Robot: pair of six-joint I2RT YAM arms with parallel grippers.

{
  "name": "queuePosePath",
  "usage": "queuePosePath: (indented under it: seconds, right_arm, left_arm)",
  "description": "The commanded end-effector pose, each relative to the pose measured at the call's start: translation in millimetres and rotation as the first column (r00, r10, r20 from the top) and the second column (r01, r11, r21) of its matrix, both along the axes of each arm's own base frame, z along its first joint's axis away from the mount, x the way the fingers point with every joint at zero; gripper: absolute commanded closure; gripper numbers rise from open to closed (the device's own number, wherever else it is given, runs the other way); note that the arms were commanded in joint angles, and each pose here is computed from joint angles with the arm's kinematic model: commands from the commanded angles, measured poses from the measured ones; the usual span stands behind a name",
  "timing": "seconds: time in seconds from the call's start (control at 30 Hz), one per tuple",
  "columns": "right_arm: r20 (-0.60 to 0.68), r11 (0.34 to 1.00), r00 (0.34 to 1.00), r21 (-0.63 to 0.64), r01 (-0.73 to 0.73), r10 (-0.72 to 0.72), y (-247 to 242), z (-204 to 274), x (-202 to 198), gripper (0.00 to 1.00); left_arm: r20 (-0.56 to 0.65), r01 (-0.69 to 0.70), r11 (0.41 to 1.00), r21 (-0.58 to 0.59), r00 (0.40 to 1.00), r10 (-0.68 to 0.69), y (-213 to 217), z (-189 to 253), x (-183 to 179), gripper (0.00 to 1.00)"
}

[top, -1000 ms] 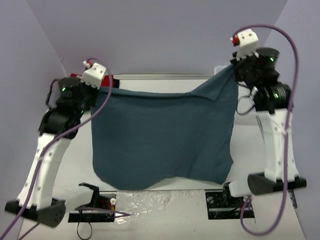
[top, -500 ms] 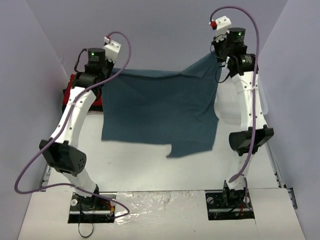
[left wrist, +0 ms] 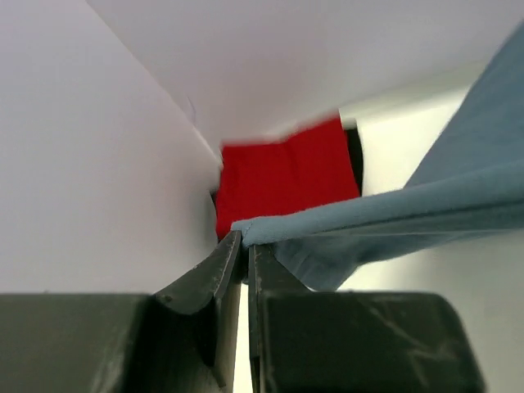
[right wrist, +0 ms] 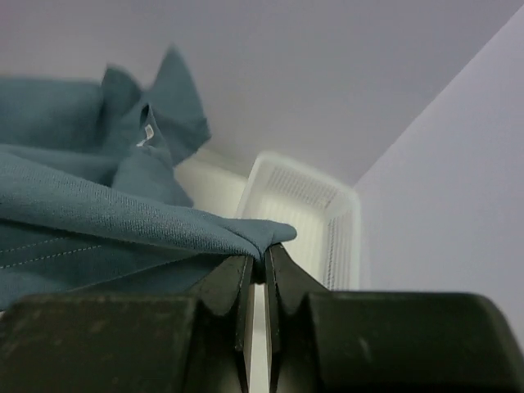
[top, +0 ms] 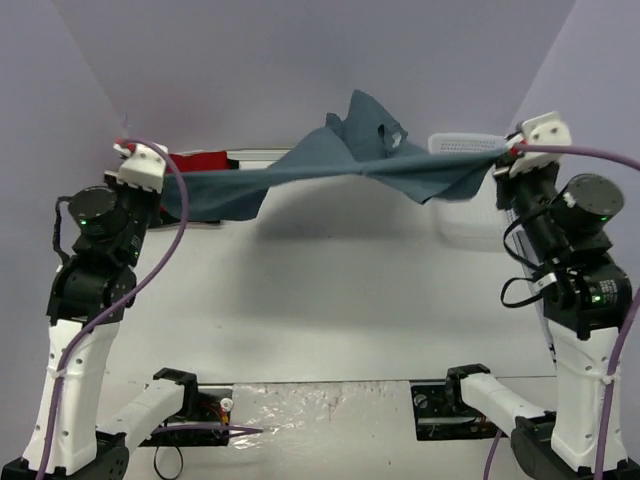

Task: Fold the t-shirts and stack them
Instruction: Flatten out the tshirt

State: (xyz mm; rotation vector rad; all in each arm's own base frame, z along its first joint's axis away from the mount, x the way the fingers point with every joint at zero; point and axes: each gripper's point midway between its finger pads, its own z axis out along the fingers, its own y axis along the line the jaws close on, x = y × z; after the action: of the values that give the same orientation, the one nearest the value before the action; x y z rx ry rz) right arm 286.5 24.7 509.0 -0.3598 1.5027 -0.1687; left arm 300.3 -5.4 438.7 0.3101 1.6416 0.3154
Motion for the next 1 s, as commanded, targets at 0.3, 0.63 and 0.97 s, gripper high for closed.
queuePosePath:
  seconds: [0.3,0.63,0.97]
  right_arm:
    - [-0.688,0.919,0.702,-0.134,-0.37,0.182,17,-240,-89,0.59]
    - [-0.701,0.914,0.694,-0.157,-0.375,0.164,19,-245,-46,0.23]
    - [-0.801,0.945,0.563,0.013,-0.327,0.206,58,-324,79,0.99]
  left_arm:
    - [-0.661,0.632,0.775,-0.009,0.578,-0.479,-59,-208,-106,0.51]
    - [-0.616,0.665,0.746,-0.025,0.578,-0.535,-74,-188,-81,0.26]
    - [-0.752,0.471,0.868,-0.157,0.513,-0.415,-88,-289,32,0.82]
